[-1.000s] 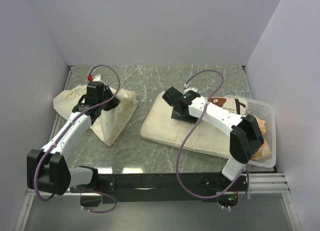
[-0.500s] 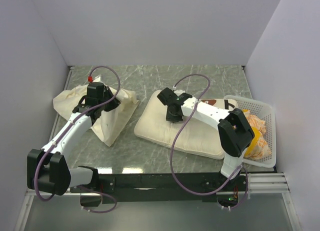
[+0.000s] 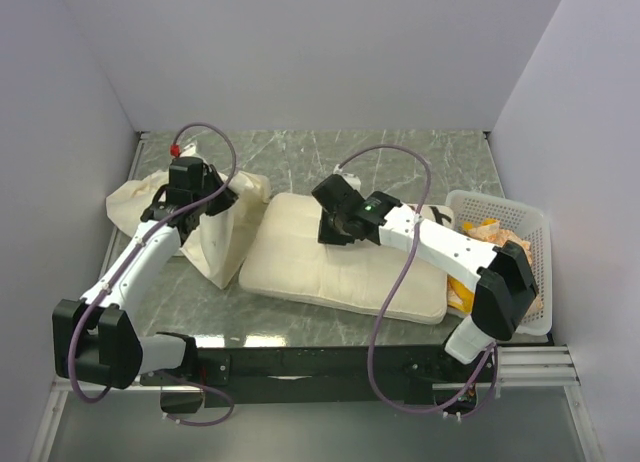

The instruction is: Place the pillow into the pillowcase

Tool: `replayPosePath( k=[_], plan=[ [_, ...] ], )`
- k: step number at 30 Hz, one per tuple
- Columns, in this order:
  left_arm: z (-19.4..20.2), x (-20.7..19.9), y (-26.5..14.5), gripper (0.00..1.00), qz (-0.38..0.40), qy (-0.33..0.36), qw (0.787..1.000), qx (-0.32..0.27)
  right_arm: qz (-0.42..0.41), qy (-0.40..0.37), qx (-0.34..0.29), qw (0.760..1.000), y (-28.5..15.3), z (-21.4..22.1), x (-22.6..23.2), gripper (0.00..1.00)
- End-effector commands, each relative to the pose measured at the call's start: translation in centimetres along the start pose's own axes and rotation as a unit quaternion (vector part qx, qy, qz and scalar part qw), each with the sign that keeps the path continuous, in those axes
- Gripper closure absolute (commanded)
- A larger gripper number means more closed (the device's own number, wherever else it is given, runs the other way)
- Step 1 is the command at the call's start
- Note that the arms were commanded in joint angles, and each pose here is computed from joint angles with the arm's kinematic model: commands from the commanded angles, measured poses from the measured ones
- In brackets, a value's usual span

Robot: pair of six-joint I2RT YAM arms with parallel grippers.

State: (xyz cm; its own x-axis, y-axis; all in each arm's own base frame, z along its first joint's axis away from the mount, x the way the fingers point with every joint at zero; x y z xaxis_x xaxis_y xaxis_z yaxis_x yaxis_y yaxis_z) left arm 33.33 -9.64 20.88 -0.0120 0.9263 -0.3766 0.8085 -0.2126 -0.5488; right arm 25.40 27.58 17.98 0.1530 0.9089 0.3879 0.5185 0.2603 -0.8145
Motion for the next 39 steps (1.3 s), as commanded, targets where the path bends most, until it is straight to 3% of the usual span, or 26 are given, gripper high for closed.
replayPosePath(
  k=[1, 10, 19, 24, 31, 39],
  plan=[
    [-2.6, -0.7, -0.4, 0.99, 0.008, 0.010, 1.000, -0.029, -0.078, -0.003, 0.010, 0.997, -2.1, 1.3, 3.5, 1.00],
    [-2.7, -0.6, -0.6, 0.99, 0.012, 0.018, 1.000, -0.017, -0.102, -0.024, -0.005, 0.994, -2.2, -0.2, 6.9, 1.00],
    [-1.8, -0.6, -2.8, 0.99, 0.023, 0.043, 0.999, -0.008, -0.095, -0.040, 0.002, 0.995, 1.6, -1.9, 9.3, 1.00],
    [-1.5, -0.1, -4.3, 0.99, 0.014, 0.074, 0.997, -0.002, -0.089, -0.044, 0.014, 0.995, 3.8, -2.4, 9.1, 1.00],
    [0.2, 2.0, -6.5, 0.96, -0.033, 0.100, 0.994, 0.001, -0.069, -0.035, -0.005, 0.997, 4.0, -3.4, 7.4, 1.00],
    [1.4, 2.2, -8.0, 0.94, -0.024, 0.111, 0.994, 0.005, -0.092, -0.014, -0.006, 0.996, 2.7, -5.7, 7.1, 1.00]
  ],
)
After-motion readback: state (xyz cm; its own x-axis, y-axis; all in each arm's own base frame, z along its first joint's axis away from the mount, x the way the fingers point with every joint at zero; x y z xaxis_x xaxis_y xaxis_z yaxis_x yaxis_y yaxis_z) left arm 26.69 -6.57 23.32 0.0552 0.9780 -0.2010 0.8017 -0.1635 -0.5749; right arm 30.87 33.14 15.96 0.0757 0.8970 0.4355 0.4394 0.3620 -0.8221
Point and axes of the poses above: each gripper's point midway between its finger pads, its own y axis out along the fingers, its own x axis along the line the jaws close on, z = x × y, the point moved 4 cm from there along -y, back along the fingers, and after that the axes turned 11 degrees about y, right-handed, at the moved point
